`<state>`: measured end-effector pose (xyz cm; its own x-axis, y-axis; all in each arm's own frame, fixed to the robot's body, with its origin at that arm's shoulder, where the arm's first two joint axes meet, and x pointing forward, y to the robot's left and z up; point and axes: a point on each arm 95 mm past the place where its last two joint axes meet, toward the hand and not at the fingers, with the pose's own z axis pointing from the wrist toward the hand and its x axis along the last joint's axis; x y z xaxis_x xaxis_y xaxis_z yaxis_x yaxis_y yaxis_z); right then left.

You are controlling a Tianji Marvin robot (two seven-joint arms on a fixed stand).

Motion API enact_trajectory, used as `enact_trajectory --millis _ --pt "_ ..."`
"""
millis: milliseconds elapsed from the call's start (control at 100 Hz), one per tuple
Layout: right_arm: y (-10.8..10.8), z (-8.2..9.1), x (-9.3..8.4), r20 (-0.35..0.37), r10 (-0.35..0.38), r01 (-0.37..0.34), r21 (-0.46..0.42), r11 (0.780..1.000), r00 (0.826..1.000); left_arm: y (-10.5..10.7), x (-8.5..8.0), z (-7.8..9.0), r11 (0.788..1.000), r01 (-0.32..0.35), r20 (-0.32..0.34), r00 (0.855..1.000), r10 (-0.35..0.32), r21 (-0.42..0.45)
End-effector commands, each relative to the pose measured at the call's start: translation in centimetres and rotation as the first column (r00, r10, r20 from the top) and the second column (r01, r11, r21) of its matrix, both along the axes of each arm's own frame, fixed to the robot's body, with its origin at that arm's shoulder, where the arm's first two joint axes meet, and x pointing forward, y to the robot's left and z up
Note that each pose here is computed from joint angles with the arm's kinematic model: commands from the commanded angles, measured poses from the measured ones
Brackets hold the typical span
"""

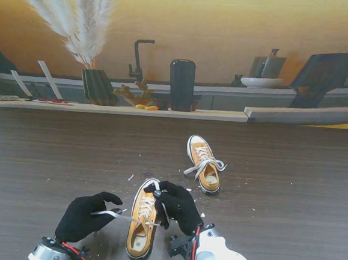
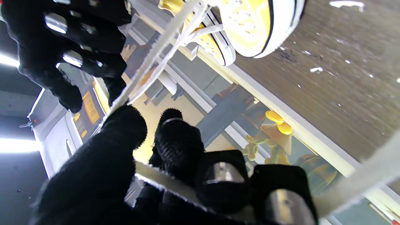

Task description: Tie the shoelaces into a bow on the shoes

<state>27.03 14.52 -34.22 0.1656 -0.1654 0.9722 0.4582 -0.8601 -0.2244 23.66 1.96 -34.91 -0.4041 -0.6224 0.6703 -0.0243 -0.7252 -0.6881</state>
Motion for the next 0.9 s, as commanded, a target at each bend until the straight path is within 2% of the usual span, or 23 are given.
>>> enact_trajectory --millis 0,100,270,410,530,630,890 --pt "0.2 0.3 0.4 0.004 0.010 -0.010 -0.005 1.000 1.000 0.6 0.7 0.5 1.000 0.013 0.008 1.000 -0.013 0.010" --pt "0.0 0.3 0.8 0.013 0.028 -0.027 -0.036 0.999 1.000 1.0 1.3 0.8 1.000 0.027 0.001 1.000 -0.027 -0.009" --pt "0.0 0.5 1.9 0.072 0.035 -0.026 -0.117 0.993 0.997 1.4 2.3 1.5 0.998 0.055 0.011 0.998 -0.055 -0.024" --pt "-0.1 0.5 2.8 0.124 0.062 -0.035 -0.210 0.977 0.990 1.5 3.0 2.1 0.997 0.078 0.015 0.997 -0.078 -0.028" --pt "0.0 0.0 3.5 0.216 0.097 -0.021 -0.329 0.944 0.972 1.3 3.6 2.7 0.994 0.104 0.026 0.994 -0.103 -0.028" --pt "0.3 -0.6 3.9 0.268 0.130 -0.015 -0.392 0.920 0.955 1.2 4.1 3.5 0.992 0.125 0.041 0.991 -0.124 -0.018" --pt "0.9 -1.5 4.1 0.338 0.240 -0.056 -0.474 0.879 0.910 1.1 5.5 5.9 0.985 0.172 0.087 0.981 -0.173 0.019"
